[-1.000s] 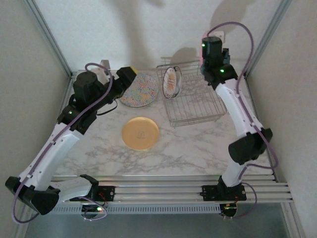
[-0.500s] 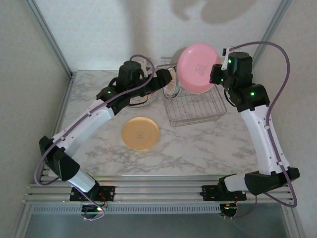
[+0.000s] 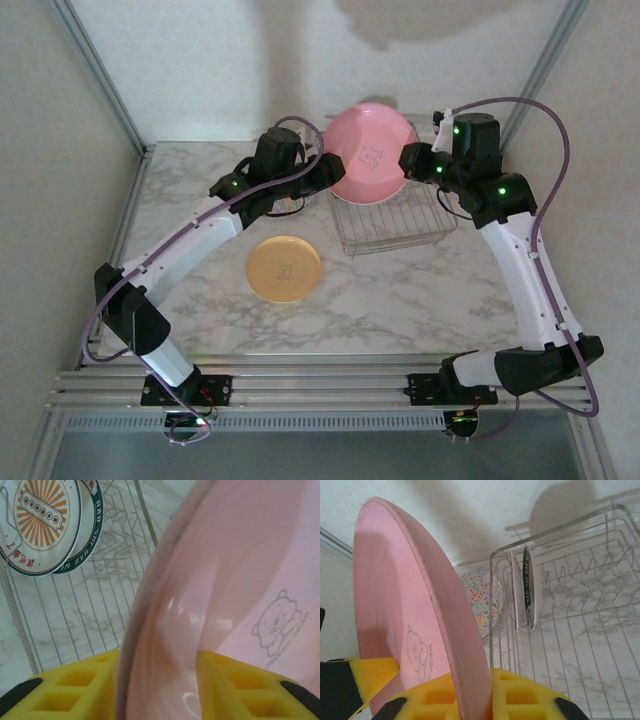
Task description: Unload the plates from the dish rack
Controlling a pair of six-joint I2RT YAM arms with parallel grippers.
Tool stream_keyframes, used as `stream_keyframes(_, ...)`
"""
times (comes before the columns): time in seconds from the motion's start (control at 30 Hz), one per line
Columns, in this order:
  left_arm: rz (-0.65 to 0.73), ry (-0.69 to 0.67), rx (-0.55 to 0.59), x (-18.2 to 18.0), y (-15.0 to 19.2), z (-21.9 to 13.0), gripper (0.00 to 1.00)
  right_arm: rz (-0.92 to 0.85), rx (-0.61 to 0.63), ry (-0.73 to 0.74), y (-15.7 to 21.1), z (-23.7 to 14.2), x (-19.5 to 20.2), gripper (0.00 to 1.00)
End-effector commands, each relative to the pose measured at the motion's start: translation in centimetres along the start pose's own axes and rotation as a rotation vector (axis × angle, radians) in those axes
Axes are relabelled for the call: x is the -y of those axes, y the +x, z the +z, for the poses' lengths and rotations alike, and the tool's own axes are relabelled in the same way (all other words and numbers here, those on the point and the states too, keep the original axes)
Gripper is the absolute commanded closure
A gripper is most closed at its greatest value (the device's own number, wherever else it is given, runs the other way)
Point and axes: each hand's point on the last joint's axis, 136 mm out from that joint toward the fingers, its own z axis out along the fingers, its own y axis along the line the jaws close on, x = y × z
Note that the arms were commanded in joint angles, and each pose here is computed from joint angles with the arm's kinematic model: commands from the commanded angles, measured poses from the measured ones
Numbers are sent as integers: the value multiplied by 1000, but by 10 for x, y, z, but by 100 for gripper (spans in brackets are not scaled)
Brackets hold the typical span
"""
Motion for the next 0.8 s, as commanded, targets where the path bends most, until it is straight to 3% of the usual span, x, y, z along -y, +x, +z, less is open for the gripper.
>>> stream_keyframes(0.0,8,-21,33,1,-4,-9,72,36,5,-108,-7,1,-19,100)
stream_keyframes(0.13,0,-30,41,-2,-4,-12,100,42,-23,-119,-2,6,-20,100)
stream_keyframes(0.27,-5,-43,56,-3,-6,-19,100,24,-41,-141,2,7,-23,100)
stream_keyframes(0.4,-19,-39,71,-5,-9,-31,100,-11,-42,-152,3,1,-26,57)
stream_keyframes(0.5,-44,-38,77,-12,-12,-44,100,-53,-31,-146,3,-6,-26,36)
stream_keyframes(0.63,-87,-70,74,-36,-7,-67,100,-122,-22,-160,6,-17,-32,26)
stream_keyframes(0.77,-171,-120,61,-79,12,-92,100,-216,-34,-195,23,-27,-40,23)
